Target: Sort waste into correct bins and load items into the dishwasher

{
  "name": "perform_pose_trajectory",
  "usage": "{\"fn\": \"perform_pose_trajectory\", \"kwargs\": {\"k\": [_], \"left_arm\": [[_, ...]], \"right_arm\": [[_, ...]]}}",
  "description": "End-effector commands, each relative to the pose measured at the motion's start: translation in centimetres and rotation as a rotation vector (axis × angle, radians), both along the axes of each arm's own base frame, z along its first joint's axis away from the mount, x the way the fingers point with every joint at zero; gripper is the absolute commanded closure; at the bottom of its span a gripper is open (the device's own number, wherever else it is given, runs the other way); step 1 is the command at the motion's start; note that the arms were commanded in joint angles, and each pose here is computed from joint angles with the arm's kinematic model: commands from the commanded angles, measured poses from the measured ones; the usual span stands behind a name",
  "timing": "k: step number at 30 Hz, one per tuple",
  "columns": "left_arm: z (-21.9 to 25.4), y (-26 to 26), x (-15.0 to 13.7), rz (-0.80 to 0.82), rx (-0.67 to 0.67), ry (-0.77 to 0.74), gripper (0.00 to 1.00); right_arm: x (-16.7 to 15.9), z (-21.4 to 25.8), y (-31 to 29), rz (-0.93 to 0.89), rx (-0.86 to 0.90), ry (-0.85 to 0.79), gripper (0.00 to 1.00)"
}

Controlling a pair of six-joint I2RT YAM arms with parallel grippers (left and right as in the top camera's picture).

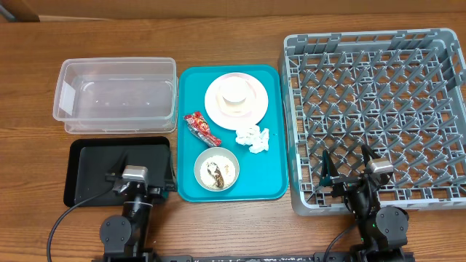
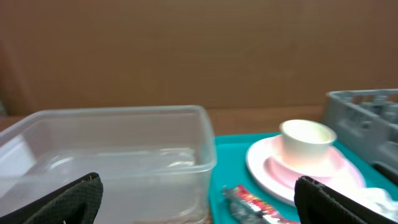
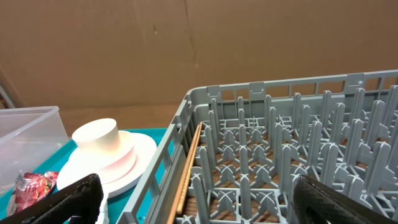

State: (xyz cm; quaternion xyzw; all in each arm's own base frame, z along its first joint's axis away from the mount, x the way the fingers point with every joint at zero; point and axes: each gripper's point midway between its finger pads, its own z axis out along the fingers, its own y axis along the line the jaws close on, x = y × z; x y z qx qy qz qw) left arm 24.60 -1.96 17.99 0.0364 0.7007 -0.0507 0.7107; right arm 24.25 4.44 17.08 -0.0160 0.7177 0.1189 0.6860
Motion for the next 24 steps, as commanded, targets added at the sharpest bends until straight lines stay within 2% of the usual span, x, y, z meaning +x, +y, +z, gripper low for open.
{"fn": "perform_pose_trajectory", "kwargs": {"k": [1, 8, 14, 16, 20, 23, 24], "left_arm": [[1.8, -2.5, -0.9, -0.149, -0.056, -0.018, 0.0], [7.7, -4.0, -4.5, -0.234, -0.102, 0.065, 0.0], [12.8, -7.1, -8.4, -0.425, -0.095, 0.227, 0.0], [13.6, -7.5, -8.6, -0.455, -0.098, 0.31, 0.0], [13.8, -7.7, -8.1, -0.492, -0.063, 0.586, 0.0], [14.1, -7.6, -6.3, -0.504, -0.066, 0.802, 0.0], [14.3, -7.5, -5.3, -0.505, -0.075, 0.833, 0.0]], "right_arm": [[0.0, -0.1, 0.1, 0.001, 0.003, -0.008, 0.0], [0.0, -0.1, 0.1, 0.001, 0.003, -0.008, 0.0], [0.0, -0.1, 0.1, 0.001, 0.003, -0.008, 0.0], [0.0, -0.1, 0.1, 0.001, 0.003, -0.008, 0.0], [0.0, -0.1, 0.1, 0.001, 0.003, -0.008, 0.0], [0.0, -0.1, 0.1, 0.001, 0.003, -0.008, 0.0], [0.0, -0.1, 0.1, 0.001, 0.003, -0.008, 0.0]]}}
